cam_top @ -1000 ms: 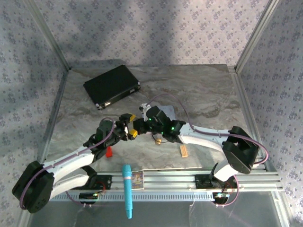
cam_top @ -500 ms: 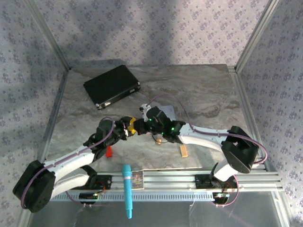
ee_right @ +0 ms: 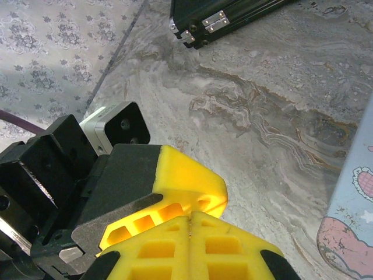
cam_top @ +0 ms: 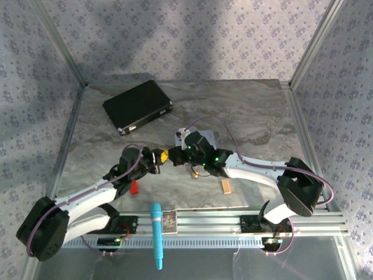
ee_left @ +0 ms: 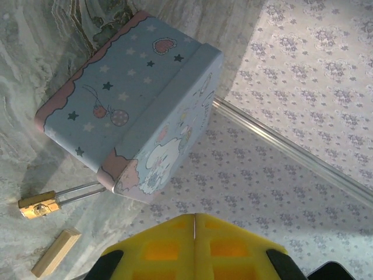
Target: Unlock the padlock with the key
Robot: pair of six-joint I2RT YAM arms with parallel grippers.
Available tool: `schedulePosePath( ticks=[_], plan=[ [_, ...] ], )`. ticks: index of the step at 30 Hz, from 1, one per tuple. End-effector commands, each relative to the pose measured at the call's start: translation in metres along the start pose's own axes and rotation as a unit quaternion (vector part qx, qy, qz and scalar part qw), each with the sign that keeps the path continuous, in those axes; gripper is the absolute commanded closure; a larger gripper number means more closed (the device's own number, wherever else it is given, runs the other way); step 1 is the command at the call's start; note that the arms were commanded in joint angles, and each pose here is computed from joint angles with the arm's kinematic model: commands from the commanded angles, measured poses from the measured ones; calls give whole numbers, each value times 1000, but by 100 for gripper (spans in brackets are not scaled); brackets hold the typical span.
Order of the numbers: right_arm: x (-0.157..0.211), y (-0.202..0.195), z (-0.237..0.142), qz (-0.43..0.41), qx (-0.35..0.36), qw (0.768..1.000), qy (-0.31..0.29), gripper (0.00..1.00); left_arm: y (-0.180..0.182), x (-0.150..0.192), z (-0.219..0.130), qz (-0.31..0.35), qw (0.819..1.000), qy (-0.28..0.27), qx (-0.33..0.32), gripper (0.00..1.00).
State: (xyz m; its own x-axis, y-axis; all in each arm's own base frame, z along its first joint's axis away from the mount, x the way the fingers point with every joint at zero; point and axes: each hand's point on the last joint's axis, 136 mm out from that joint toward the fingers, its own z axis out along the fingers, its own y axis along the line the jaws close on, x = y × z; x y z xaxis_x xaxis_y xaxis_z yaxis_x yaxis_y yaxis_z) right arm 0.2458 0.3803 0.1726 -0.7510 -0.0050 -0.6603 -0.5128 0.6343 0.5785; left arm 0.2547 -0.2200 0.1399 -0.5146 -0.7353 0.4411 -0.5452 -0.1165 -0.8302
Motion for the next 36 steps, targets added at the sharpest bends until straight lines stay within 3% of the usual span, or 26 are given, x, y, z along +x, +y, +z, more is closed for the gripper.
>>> schedulePosePath(
  ticks=[1, 2, 3, 4, 5, 6, 10, 13, 15, 16, 18, 21, 24, 26, 27, 28, 31, 33, 36],
  plan=[
    [-7, 1, -8, -2, -2, 1000, -11, 100, -18, 0, -4, 31, 999, -17, 13, 100],
    [-9, 0, -10, -3, 0, 1000, -14, 100, -23, 0, -6, 48, 999, -20, 16, 100],
    [-10, -1, -11, -3, 1, 1000, -16, 85, -30, 2, -8, 75, 997, -26, 18, 100],
    [-14, -2, -15, -5, 2, 1000, -22, 52, -40, 2, -11, 116, 992, -40, 19, 100],
    [-18, -5, -19, 0, 13, 1000, -28, 12, -48, 1, -15, 154, 986, -54, 14, 100],
    [-23, -14, -24, 6, 42, 998, -36, 0, -57, 0, -21, 198, 977, -74, 8, 100],
    [-44, -34, -54, 5, 96, 993, -65, 0, -89, -8, -40, 306, 942, -136, 29, 100],
    [-58, -52, -82, -12, 151, 985, -85, 0, -111, -2, -47, 368, 916, -150, 54, 100],
    [-64, -66, -101, -15, 186, 978, -94, 11, -124, 7, -47, 404, 900, -145, 71, 100],
    [-68, -72, -112, -19, 204, 973, -102, 11, -129, 10, -46, 416, 895, -142, 76, 100],
    [-78, -78, -135, -38, 232, 964, -121, 0, -137, 16, -43, 436, 885, -138, 84, 100],
    [-91, -83, -156, -92, 266, 948, -146, 0, -148, 22, -38, 460, 872, -134, 98, 100],
    [-90, -113, -172, -89, 359, 921, -120, 0, -161, 34, -33, 493, 852, -128, 122, 100],
    [-76, -131, -182, -28, 396, 916, -51, 1, -170, 44, -32, 511, 839, -123, 143, 100],
    [-73, -137, -188, 10, 395, 918, -27, 8, -175, 49, -32, 518, 833, -120, 156, 100],
    [-76, -134, -184, 3, 372, 928, -38, 2, -178, 53, -31, 524, 827, -116, 166, 100],
    [-96, -100, -178, -10, 238, 959, -155, 0, -188, 66, -30, 532, 817, -100, 202, 100],
    [-105, -91, -186, 26, 175, 959, -220, 0, -191, 72, -28, 532, 813, -91, 217, 100],
    [-115, -74, -178, 45, 61, 962, -263, 0, -196, 82, -29, 539, 803, -85, 240, 100]
  ],
)
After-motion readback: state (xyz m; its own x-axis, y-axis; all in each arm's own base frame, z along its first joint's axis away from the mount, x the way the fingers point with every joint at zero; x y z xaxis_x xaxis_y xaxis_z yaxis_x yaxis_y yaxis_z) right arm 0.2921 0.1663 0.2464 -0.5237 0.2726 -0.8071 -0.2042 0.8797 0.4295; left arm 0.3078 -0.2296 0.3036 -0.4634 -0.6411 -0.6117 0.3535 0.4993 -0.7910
